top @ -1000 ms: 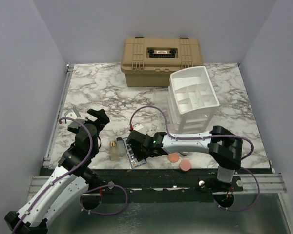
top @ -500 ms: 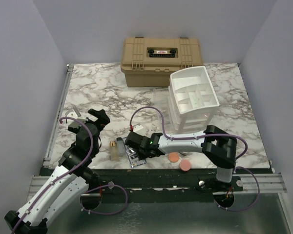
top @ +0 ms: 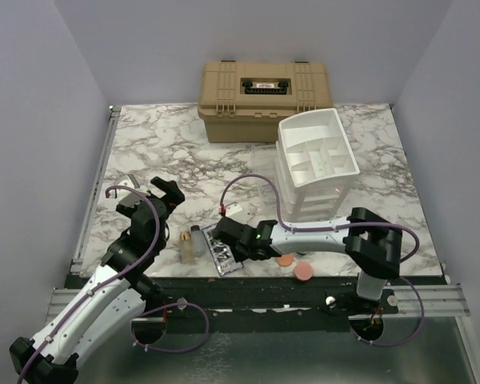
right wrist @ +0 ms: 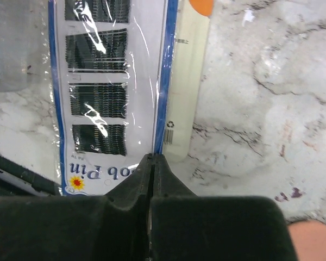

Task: Organize the makeup
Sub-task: Pick up the makeup tool from the corner of the board.

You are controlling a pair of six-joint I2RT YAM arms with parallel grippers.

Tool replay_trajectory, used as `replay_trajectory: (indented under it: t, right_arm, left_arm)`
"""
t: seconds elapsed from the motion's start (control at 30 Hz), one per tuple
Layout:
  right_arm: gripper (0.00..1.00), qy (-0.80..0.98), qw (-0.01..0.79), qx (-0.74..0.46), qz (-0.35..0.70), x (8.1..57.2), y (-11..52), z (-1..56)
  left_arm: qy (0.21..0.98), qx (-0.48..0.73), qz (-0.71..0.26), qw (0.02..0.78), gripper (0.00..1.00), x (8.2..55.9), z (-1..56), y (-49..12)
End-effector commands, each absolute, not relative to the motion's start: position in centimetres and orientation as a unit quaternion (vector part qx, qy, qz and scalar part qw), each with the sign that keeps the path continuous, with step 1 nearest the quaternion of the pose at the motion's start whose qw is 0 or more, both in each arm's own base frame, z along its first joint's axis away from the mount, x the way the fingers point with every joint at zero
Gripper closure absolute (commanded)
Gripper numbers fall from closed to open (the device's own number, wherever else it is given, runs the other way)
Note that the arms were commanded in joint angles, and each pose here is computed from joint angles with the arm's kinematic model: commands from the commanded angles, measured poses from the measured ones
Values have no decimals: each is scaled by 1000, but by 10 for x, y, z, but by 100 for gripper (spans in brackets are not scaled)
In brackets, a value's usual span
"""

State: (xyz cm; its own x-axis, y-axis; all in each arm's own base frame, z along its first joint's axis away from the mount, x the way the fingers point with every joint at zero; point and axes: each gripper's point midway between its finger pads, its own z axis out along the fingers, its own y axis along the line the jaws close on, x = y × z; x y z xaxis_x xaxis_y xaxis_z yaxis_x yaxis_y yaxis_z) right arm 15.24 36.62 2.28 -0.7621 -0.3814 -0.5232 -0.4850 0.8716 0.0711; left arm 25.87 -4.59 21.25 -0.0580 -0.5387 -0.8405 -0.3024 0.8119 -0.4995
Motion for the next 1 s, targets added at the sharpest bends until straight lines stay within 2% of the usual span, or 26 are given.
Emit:
replay_trajectory:
  t: [0.0, 0.23, 0.4, 0.43, 0.47, 0.53, 0.57, 0.63, 0.77, 0.97]
  right_arm:
    - [99, 914, 312, -216, 145, 163, 369, 65]
    - [99, 903, 346, -199, 156, 168, 358, 97]
    - [99, 907, 344, -214, 116, 171, 340, 88]
    - [96, 910, 333, -224, 100, 171, 338, 80]
    - [86, 914, 325, -227, 89, 170, 339, 77]
    - [57, 915, 312, -240, 86, 169, 347, 71]
    - [45, 914, 310, -242, 98, 169, 355, 71]
    - [32, 912, 308, -243, 120, 167, 367, 69]
    - [29, 912, 303, -256, 107, 172, 377, 58]
    - [29, 921, 278, -261, 81, 169, 376, 31]
  left_arm:
    - [741, -269, -108, 606, 2, 263, 204, -59]
    - [776, -218, -152, 573, 2, 267, 192, -91]
    - [783, -213, -172, 558, 2, 265, 185, -100]
    - [784, -214, -174, 556, 2, 264, 183, -101]
    - [784, -217, -173, 555, 2, 264, 182, -100]
    - [786, -220, -169, 552, 2, 263, 178, -99]
    - [789, -222, -167, 548, 2, 262, 175, -98]
    - [798, -223, -163, 536, 2, 259, 166, -98]
    - [804, -229, -159, 525, 3, 251, 158, -94]
    - [777, -271, -133, 552, 2, 243, 171, -66]
